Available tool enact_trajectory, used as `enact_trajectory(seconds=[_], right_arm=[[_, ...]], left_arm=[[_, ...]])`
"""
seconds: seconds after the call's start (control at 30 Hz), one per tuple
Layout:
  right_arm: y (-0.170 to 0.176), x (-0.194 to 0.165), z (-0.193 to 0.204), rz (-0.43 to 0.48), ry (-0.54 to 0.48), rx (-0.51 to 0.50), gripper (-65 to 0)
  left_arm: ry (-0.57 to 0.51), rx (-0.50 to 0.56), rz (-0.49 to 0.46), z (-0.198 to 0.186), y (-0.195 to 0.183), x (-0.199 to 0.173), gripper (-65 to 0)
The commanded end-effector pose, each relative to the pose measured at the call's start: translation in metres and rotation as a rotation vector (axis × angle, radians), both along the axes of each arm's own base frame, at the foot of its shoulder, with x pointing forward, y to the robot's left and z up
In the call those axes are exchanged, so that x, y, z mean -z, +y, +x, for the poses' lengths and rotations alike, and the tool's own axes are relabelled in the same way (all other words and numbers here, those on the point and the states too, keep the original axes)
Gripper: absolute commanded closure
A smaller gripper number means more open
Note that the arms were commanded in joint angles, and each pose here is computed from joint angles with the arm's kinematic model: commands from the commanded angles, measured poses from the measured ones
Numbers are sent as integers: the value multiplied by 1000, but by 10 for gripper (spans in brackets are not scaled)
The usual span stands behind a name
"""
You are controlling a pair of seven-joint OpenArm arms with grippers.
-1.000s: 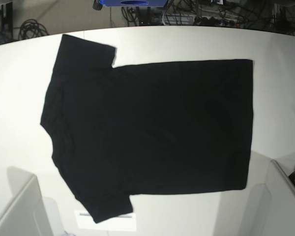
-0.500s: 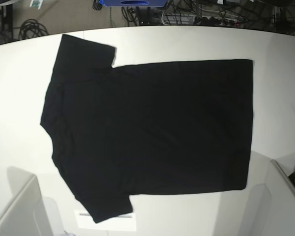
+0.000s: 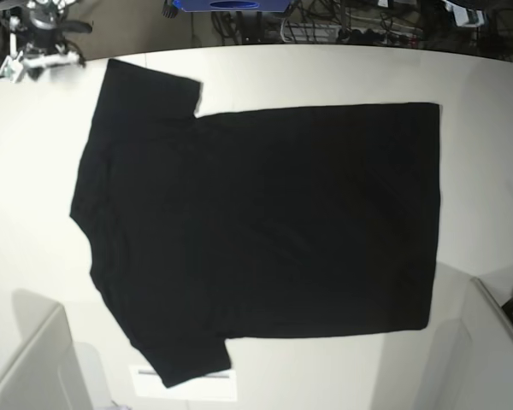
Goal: Fold the T-shirt properly
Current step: 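Move both grippers down to the shoulder corners of the black T-shirt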
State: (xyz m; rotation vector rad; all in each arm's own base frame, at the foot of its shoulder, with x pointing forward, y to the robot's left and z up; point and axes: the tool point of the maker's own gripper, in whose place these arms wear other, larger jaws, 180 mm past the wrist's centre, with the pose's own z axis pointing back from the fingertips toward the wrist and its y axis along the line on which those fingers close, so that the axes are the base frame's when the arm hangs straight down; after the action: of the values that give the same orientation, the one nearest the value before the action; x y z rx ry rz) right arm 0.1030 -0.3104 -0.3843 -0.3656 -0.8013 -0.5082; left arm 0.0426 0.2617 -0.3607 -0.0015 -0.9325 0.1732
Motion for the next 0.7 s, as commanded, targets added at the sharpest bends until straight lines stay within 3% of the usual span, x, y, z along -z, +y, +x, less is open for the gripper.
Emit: enact_trajectory(seconds=[0.0, 0.13, 0.2, 0.23, 0.3, 0.4, 0.47, 0.57, 0.67], right_arm=[[4, -11, 17, 9, -49, -49, 0], [47, -2, 59, 219, -56, -215, 0], [51, 0, 67, 285, -29, -217, 0], [52, 0, 70, 315, -23, -214, -18], [52, -3, 75, 376, -34, -206, -158], [53, -13, 79, 459, -90, -216, -317], [54, -16, 76, 518, -110, -222, -359], [60, -5, 69, 637, -113, -205, -357], [64, 19, 60, 745, -100, -165, -357]], left_arm=[[-52, 4, 2, 8, 0, -15, 0], [-167, 4, 17, 39, 3, -42, 0], [-191, -27, 4, 45, 6, -45, 0], [-199, -51, -3, 47, 10, -46, 0], [-190, -103, -33, 51, 20, -44, 0], [-155, -166, -52, 58, 38, -42, -183], [-134, -215, -61, 61, 49, -39, -263], [-152, -272, -50, 68, 67, -46, -273], [-219, -260, -87, 74, 70, -61, -281]])
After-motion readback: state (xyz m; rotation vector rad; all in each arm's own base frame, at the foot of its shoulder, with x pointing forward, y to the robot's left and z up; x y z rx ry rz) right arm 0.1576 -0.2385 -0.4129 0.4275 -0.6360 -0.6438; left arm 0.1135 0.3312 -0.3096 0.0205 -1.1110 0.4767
